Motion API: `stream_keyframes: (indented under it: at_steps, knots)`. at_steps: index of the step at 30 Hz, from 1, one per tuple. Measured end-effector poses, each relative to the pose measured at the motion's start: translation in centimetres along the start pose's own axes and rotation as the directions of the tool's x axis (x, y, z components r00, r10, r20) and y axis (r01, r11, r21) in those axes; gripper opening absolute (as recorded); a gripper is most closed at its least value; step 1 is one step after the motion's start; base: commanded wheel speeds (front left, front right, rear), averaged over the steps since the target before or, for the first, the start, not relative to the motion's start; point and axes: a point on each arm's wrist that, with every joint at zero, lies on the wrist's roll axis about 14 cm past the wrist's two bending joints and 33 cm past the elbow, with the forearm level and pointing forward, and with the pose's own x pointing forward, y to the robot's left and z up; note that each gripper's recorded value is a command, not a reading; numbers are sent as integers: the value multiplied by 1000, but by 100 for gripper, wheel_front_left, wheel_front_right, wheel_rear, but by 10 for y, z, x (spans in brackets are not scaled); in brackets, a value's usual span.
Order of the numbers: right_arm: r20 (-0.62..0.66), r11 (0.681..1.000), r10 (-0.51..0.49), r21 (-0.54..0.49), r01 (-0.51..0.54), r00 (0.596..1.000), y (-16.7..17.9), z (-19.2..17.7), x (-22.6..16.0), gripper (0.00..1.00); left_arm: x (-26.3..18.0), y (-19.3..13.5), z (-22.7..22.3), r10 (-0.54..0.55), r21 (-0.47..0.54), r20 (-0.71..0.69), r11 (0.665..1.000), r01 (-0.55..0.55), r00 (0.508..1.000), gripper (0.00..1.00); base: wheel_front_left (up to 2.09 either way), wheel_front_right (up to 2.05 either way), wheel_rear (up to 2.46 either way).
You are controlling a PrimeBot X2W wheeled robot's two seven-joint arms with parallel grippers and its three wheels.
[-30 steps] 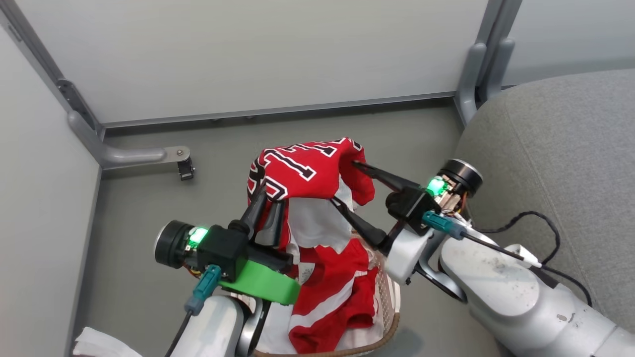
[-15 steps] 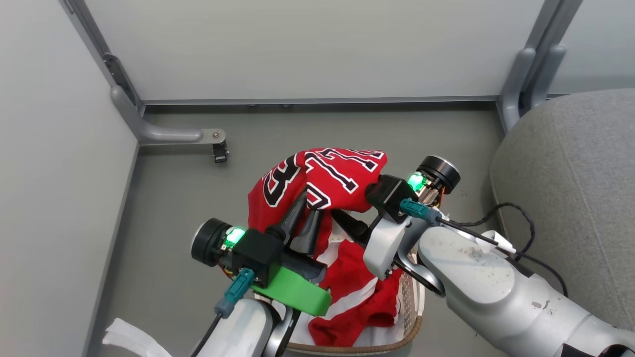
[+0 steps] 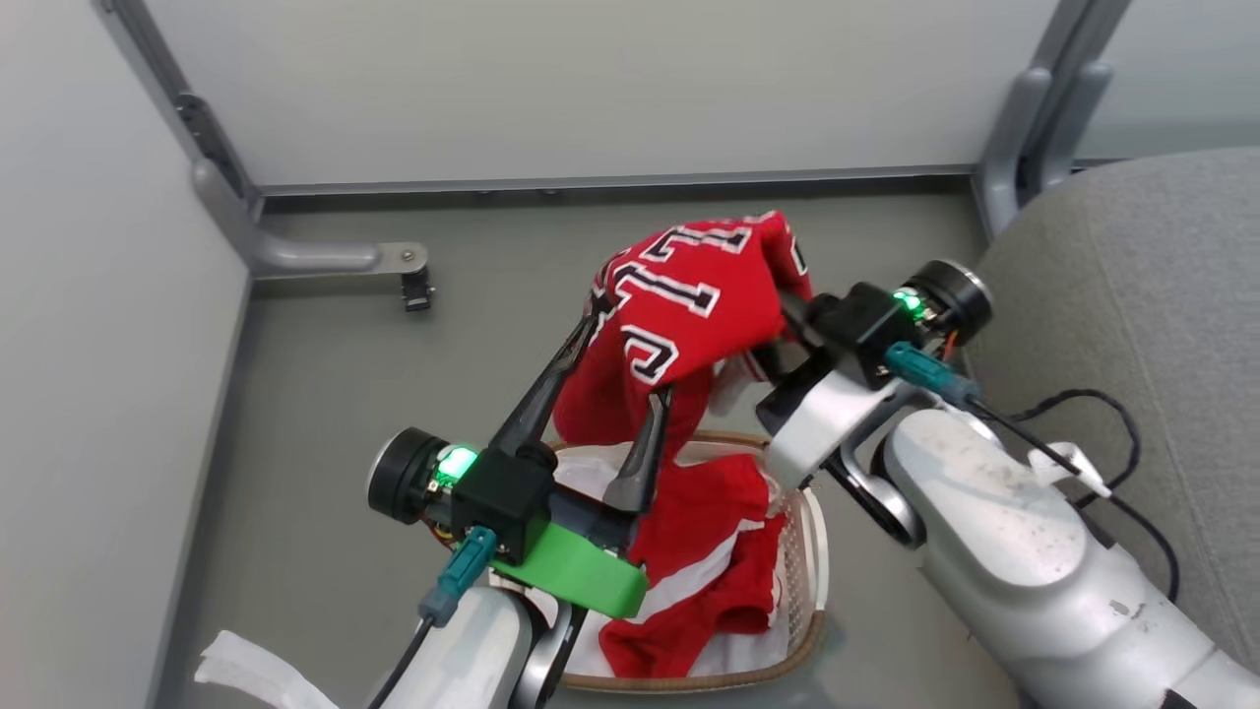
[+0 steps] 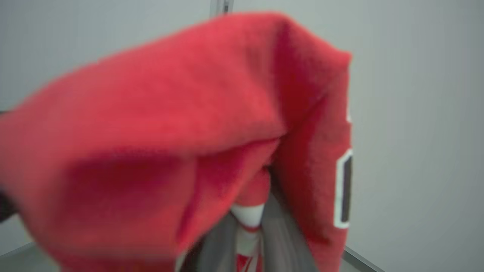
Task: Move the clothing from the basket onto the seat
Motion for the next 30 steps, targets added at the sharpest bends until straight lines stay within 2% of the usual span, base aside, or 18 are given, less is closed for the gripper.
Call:
stream_keyframes:
  at_steps: [6, 12, 19, 30]
  knots:
    - [60, 988, -150, -31, 152, 987, -41, 20, -29, 0, 11, -17, -13, -69, -8, -23, 998, 69, 997, 100, 0, 0, 0]
    - [81, 948, -307, -68, 312, 948, -83, 32, -73, 0, 26, -43, -24, -161, -29, -34, 987, 160, 986, 100, 0, 0, 0]
    - [80, 860, -490, -119, 497, 868, -126, 42, -139, 0, 42, -84, -42, -294, -75, -53, 954, 290, 954, 100, 0, 0, 0]
    - [56, 697, -693, -201, 688, 718, -160, 51, -235, 0, 57, -152, -65, -485, -159, -58, 867, 471, 873, 100, 0, 0, 0]
